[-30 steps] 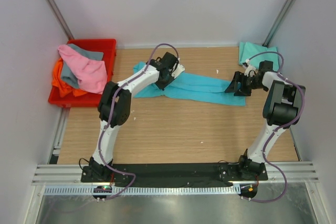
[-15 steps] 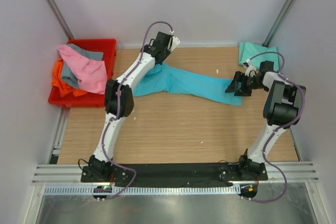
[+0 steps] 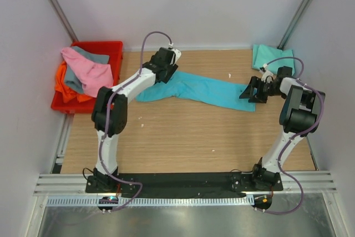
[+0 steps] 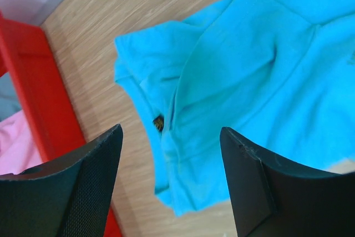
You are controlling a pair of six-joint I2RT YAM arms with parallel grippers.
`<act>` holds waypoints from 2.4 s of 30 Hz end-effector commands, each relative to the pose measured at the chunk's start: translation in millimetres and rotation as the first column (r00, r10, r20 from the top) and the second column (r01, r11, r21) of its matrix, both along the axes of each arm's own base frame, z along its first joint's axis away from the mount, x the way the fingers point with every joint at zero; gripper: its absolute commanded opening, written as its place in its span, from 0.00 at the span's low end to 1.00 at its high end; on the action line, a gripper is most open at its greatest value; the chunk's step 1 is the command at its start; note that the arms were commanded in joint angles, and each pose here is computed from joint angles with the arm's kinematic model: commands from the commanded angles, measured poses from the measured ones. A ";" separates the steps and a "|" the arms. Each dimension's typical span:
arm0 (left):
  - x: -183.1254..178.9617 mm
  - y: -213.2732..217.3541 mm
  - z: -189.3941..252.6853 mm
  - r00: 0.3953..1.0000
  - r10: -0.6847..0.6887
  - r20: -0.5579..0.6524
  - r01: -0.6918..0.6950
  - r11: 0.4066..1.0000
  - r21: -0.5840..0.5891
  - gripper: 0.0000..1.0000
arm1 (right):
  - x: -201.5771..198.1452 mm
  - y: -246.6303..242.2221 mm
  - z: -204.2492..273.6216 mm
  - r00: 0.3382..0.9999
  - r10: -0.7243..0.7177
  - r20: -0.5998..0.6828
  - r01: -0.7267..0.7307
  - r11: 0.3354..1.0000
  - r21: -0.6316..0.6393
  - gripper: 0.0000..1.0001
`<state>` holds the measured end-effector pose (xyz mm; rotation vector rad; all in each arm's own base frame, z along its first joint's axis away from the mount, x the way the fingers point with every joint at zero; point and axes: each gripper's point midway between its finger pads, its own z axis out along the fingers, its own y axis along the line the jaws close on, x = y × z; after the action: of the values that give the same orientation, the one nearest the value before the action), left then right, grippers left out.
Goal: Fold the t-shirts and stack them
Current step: Fold the tshirt
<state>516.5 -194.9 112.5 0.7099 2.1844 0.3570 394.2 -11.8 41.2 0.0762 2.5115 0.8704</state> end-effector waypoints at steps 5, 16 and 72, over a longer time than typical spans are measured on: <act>-43.3 6.7 26.0 0.999 -0.022 0.025 0.025 0.993 -0.119 0.70 | 9.1 -7.1 8.3 1.000 -0.004 0.031 0.004 1.000 -0.023 0.76; -73.5 28.0 -38.3 0.990 -0.013 -0.140 -0.001 0.995 -0.098 0.65 | 15.3 -11.4 4.0 1.000 -0.002 -0.012 0.001 0.999 -0.041 0.76; -23.2 31.1 -18.5 0.960 -0.101 -0.260 0.007 0.941 -0.340 0.58 | 40.4 26.7 46.3 0.996 0.053 0.077 -0.046 0.994 -0.094 0.81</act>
<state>490.0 -144.1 83.6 0.6229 2.4244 -0.0975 431.3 9.3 90.3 -0.0475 2.4922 0.7506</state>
